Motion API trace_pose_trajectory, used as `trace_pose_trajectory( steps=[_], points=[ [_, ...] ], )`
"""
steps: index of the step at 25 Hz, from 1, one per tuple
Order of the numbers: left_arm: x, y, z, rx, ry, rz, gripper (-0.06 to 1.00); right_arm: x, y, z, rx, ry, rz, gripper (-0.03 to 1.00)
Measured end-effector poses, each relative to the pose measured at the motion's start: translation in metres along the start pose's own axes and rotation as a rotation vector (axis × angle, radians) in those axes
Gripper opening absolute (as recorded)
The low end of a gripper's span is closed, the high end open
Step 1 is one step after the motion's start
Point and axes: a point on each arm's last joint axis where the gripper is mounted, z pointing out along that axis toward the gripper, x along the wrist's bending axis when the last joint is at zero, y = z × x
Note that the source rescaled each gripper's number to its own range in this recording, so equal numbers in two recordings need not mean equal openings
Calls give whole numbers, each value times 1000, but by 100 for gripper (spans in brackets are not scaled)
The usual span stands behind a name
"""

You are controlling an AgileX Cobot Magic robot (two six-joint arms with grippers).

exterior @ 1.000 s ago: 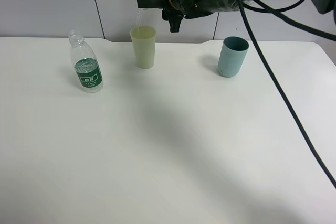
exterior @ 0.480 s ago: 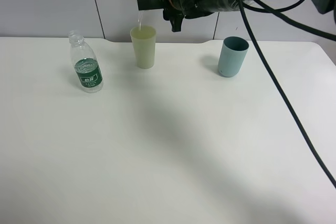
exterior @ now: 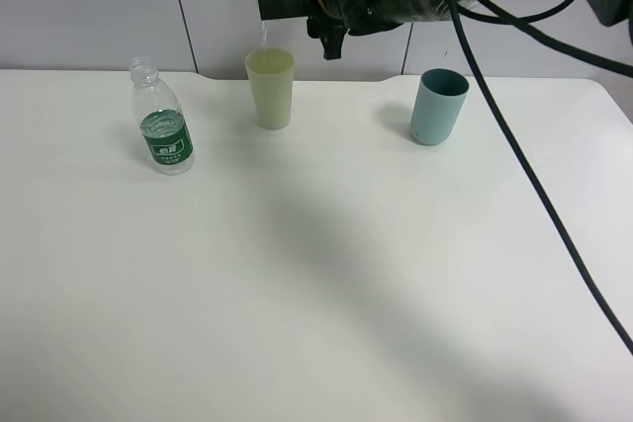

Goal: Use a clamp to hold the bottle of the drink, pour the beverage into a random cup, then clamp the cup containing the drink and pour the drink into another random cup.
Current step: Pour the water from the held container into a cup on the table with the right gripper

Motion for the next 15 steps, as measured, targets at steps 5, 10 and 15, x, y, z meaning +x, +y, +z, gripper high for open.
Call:
trace_pose_trajectory(
  steps=[5, 10, 15],
  points=[
    [0, 0, 0, 0, 0, 0, 100, 0, 0, 0, -1, -3, -9, 2],
    [0, 0, 0, 0, 0, 0, 100, -1, 0, 0, -2, -8, -22, 2],
    [0, 0, 0, 0, 0, 0, 100, -1, 0, 0, -4, -15, -44, 2]
  ],
)
